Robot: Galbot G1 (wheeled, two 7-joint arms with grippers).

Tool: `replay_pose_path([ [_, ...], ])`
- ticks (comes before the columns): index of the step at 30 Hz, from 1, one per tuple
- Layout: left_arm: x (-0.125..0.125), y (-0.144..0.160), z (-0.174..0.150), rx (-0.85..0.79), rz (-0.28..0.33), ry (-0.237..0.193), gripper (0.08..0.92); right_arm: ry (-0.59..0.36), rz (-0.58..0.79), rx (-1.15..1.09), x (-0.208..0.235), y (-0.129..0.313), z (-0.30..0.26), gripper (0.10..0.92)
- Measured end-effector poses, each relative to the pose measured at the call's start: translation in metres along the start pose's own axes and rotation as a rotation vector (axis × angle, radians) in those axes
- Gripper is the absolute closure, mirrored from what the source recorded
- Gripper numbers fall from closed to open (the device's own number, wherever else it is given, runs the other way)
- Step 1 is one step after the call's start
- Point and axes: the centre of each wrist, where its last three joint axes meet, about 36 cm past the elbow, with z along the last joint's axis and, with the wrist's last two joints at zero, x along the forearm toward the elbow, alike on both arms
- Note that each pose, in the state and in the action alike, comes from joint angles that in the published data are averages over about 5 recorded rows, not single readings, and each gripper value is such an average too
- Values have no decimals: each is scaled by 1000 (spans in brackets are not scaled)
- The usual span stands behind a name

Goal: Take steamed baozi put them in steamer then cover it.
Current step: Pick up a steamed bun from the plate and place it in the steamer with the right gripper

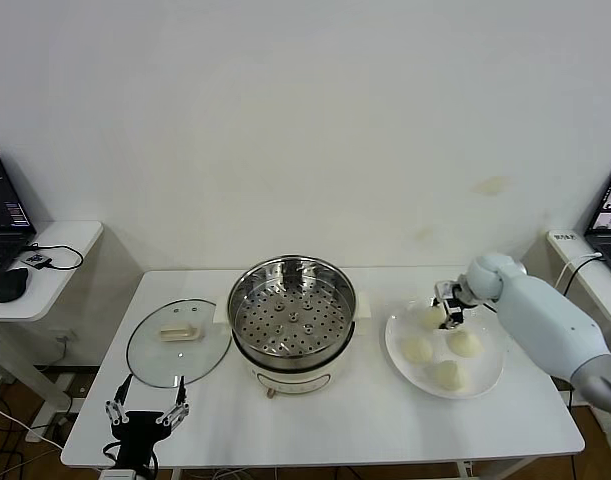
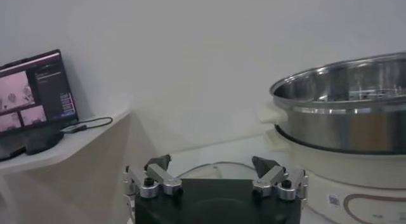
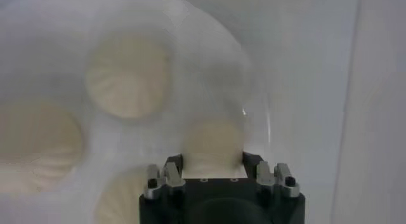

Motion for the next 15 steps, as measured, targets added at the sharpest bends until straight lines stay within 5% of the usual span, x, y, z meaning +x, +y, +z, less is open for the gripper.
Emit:
replay_pose_path([
  [15,-7,1,1,35,22,-12,177,-209,177,104,137,-77,-67,412],
])
